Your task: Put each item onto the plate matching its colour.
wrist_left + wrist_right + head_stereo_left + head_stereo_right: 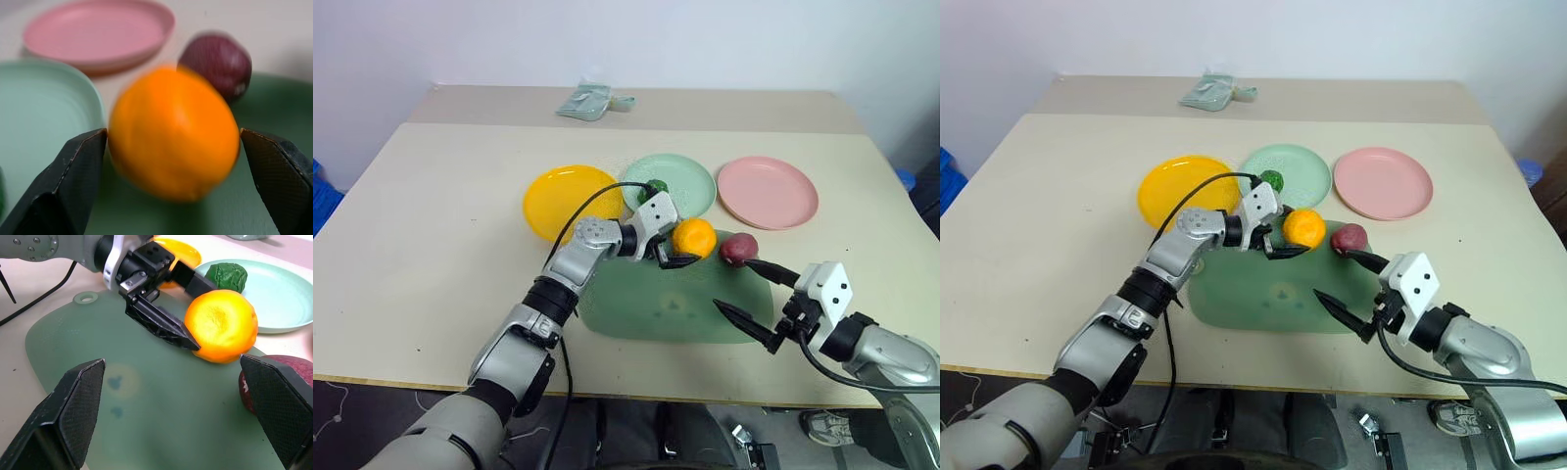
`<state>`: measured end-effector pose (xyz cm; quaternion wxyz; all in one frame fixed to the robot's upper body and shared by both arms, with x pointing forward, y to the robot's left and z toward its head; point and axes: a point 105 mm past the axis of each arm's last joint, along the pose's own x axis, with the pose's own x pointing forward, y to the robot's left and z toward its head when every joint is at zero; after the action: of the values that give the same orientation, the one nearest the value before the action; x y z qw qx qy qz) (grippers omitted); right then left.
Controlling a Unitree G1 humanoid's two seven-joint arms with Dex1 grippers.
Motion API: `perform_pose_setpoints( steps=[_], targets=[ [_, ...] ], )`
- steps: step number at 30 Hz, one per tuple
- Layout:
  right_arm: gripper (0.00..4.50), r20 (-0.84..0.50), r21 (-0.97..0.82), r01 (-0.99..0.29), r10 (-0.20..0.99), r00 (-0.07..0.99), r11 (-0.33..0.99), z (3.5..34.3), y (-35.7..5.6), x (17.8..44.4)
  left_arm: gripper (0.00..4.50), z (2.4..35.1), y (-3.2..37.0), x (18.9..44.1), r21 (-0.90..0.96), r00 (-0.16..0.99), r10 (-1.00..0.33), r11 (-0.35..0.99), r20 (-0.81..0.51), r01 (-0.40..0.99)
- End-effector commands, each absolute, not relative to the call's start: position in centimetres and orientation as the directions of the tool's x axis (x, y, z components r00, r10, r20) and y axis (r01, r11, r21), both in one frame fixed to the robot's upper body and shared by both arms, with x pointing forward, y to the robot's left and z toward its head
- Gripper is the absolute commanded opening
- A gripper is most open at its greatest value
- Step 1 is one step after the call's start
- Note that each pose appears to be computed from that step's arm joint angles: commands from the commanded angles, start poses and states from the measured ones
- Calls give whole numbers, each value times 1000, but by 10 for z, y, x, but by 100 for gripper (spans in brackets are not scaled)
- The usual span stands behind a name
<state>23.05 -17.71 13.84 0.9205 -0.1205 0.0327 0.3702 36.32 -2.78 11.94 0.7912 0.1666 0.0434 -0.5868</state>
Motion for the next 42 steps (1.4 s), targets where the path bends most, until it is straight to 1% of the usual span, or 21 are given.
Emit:
perform_pose_setpoints(
  steps=[1, 8, 9, 12, 14, 16, 17, 19, 21, 24, 26, 28, 29, 30, 32, 35, 38, 40, 42],
  targets=[
    [450, -109, -247, -687, 685, 721, 684, 150, -174, 230, 306, 124, -28, 365, 221, 314, -913, 260, -261, 940],
    [450, -113, -253, -695, 692, 713, 673, 148, -173, 232, 301, 135, -20, 367, 199, 348, -918, 311, -190, 929],
    [450, -113, -255, -694, 693, 713, 673, 148, -172, 232, 301, 138, -15, 370, 202, 371, -912, 335, -173, 920],
    [450, -108, -263, -687, 687, 719, 677, 150, -173, 233, 301, 155, 10, 381, 209, 490, -867, 464, -92, 861],
    [450, -105, -272, -682, 683, 722, 679, 152, -174, 233, 301, 176, 42, 392, 189, 626, -780, 616, 14, 765],
    [450, -99, -278, -669, 673, 733, 689, 154, -177, 235, 301, 193, 81, 402, 119, 762, -640, 768, 99, 629],
    [450, -95, -278, -662, 665, 740, 697, 155, -178, 237, 301, 197, 100, 404, 90, 815, -568, 823, 116, 561],
    [450, -93, -273, -657, 661, 745, 702, 156, -180, 239, 301, 194, 128, 406, 64, 886, -453, 891, 95, 449],
    [450, -96, -267, -665, 667, 739, 698, 155, -178, 242, 301, 180, 146, 407, 60, 924, -381, 923, 35, 379],
    [450, -98, -261, -679, 682, 725, 686, 155, -175, 246, 301, 165, 158, 409, 42, 949, -313, 949, -24, 314],
    [450, -99, -258, -682, 684, 723, 684, 156, -174, 251, 301, 158, 161, 410, 22, 954, -296, 955, -50, 297],
    [450, -98, -255, -677, 678, 729, 691, 158, -175, 256, 402, 155, 162, 411, 7, 954, -294, 955, -59, 295],
    [450, -97, -236, -680, 679, 727, 694, 159, -176, 258, 436, 156, 162, 411, 12, 955, -292, 956, -59, 294],
    [450, -97, -222, -683, 681, 726, 696, 160, -177, 259, 444, 156, 163, 411, 16, 955, -291, 956, -58, 292],
    [450, -102, -206, -661, 656, 748, 722, 161, -183, 265, 444, 156, 165, 411, 21, 956, -287, 957, -60, 289],
    [450, -113, -240, -618, 611, 783, 748, 162, -190, 272, 444, 158, 171, 407, 59, 954, -297, 952, -50, 300],
    [450, -137, -277, -586, 573, 808, 761, 157, -193, 278, 444, 173, 179, 400, 100, 946, -322, 943, 19, 319],
    [450, -158, -294, -573, 552, 819, 765, 151, -194, 282, 444, 186, 178, 384, 188, 905, -420, 897, 74, 401],
    [450, -170, -306, -560, 534, 828, 770, 147, -196, 286, 444, 190, 175, 373, 232, 867, -491, 856, 86, 462]
  ],
)
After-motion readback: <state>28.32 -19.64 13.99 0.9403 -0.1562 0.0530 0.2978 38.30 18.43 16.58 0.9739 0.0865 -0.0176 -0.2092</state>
